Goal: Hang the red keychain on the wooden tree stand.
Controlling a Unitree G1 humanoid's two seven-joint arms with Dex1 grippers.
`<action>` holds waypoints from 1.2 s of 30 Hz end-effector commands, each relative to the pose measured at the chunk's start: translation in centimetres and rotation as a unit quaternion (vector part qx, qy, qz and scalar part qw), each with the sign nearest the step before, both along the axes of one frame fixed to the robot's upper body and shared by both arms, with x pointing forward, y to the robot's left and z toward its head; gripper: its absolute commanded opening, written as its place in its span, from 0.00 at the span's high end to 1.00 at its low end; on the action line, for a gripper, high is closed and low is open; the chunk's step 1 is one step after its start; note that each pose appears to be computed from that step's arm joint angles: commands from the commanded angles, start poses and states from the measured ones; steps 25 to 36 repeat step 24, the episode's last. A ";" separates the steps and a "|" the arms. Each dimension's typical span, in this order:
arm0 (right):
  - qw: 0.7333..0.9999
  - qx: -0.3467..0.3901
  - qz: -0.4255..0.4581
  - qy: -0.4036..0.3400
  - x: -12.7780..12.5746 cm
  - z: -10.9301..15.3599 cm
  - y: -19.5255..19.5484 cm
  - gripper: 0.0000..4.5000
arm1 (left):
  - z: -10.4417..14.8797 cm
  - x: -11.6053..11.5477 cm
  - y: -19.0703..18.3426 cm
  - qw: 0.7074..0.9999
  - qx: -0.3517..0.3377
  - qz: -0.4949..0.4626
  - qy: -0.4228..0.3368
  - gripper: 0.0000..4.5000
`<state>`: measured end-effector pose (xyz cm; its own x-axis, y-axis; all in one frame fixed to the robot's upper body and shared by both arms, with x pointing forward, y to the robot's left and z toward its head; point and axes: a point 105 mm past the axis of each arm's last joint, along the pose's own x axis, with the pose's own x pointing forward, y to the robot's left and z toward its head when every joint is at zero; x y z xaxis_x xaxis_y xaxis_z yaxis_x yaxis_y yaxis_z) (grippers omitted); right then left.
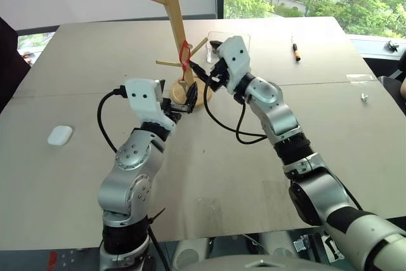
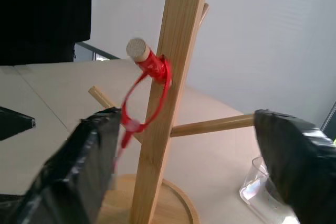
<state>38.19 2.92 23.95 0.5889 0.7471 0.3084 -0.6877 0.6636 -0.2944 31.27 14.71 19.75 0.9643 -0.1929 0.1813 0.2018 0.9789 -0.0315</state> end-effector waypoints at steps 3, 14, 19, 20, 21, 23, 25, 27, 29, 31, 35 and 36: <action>0.997 0.056 -0.046 -0.006 -0.4 0.2 -3.8 0.07 | 0.3 -0.2 2.2 0.996 0.031 0.076 -0.032 0.00; 0.951 0.089 -0.277 0.103 0.9 -8.5 -17.5 0.07 | -5.0 0.0 7.6 0.984 0.053 0.167 -0.035 0.00; 0.936 0.092 -0.322 0.111 0.7 -10.0 -21.1 0.07 | -7.5 -0.4 9.1 0.981 0.055 0.184 -0.027 0.00; 0.935 0.091 -0.324 0.113 0.7 -10.2 -21.3 0.07 | -7.7 -0.4 9.2 0.981 0.055 0.184 -0.025 0.00; 0.934 0.090 -0.324 0.116 0.8 -10.4 -21.4 0.07 | -8.0 -0.4 9.2 0.981 0.056 0.183 -0.023 0.00; 0.934 0.089 -0.325 0.119 0.8 -10.8 -21.5 0.07 | -8.4 -0.3 9.2 0.981 0.061 0.181 -0.020 0.00; 0.934 0.088 -0.325 0.120 0.8 -10.9 -21.6 0.07 | -8.4 -0.3 9.3 0.981 0.061 0.181 -0.020 0.00; 0.934 0.088 -0.325 0.120 0.8 -10.9 -21.6 0.07 | -8.4 -0.3 9.3 0.981 0.061 0.181 -0.020 0.00; 0.934 0.088 -0.325 0.120 0.8 -10.9 -21.6 0.07 | -8.4 -0.3 9.3 0.981 0.061 0.181 -0.020 0.00; 0.934 0.088 -0.325 0.120 0.8 -10.9 -21.6 0.07 | -8.4 -0.3 9.3 0.981 0.061 0.181 -0.020 0.00; 0.934 0.088 -0.325 0.120 0.8 -10.9 -21.6 0.07 | -8.4 -0.3 9.3 0.981 0.061 0.181 -0.020 0.00; 0.934 0.088 -0.325 0.120 0.8 -10.9 -21.6 0.07 | -8.4 -0.3 9.3 0.981 0.061 0.181 -0.020 0.00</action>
